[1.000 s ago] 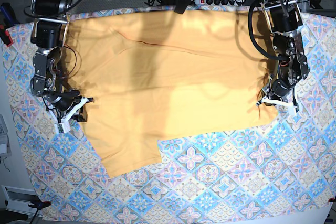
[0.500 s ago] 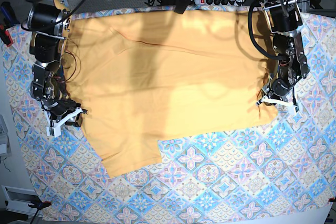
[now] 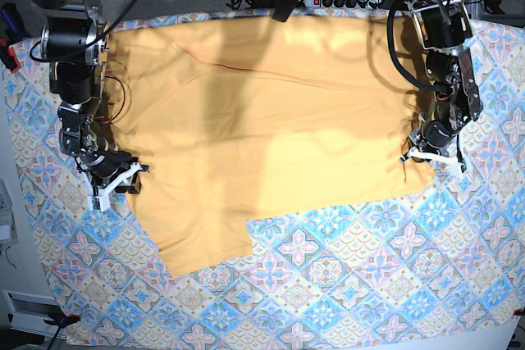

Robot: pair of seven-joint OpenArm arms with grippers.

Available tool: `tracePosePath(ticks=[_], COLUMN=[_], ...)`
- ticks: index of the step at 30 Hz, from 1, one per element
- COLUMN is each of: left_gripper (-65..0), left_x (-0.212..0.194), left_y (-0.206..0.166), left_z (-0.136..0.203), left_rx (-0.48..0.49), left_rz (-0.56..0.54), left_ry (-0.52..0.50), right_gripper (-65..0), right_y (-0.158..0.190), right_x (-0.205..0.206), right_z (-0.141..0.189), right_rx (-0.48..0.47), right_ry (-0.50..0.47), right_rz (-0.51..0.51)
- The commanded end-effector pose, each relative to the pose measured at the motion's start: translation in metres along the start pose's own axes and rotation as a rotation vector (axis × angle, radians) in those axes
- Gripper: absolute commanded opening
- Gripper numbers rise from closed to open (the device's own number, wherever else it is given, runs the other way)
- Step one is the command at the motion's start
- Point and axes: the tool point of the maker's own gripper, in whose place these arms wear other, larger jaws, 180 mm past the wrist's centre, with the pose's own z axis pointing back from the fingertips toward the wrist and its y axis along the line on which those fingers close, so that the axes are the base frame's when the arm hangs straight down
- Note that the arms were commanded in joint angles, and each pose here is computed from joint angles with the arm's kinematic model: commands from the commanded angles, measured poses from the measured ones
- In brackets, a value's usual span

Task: Fold the T-shirt properly
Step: 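Adjust the right gripper's grip on the side edge near the hem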

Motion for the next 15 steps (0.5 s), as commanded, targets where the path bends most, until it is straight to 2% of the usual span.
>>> tracePosePath(ticks=[1, 7, 13, 15], left_gripper=[-65.0, -65.0, -65.0, -65.0], left_x=[0.02, 0.02, 0.02, 0.02], left_y=[-0.006, -0.007, -0.006, -0.005], left_z=[0.003, 0.002, 0.003, 0.003], left_rx=[-0.019, -0.02, -0.019, -0.016], left_rz=[-0.005, -0.005, -0.004, -0.004], left_ry=[-0.048, -0.049, -0.049, -0.049], right_gripper=[-47.6, -64.6, -64.4, -64.4], right_y=[-0.001, 0.003, 0.002, 0.004], right_x=[0.008, 0.004, 0.008, 0.021], right_z=[0.0, -0.001, 0.0, 0.001], right_rx=[0.005, 0.016, 0.015, 0.018], right_ry=[0.007, 0.022, 0.009, -0.021], right_rz=[0.025, 0.045, 0.039, 0.057])
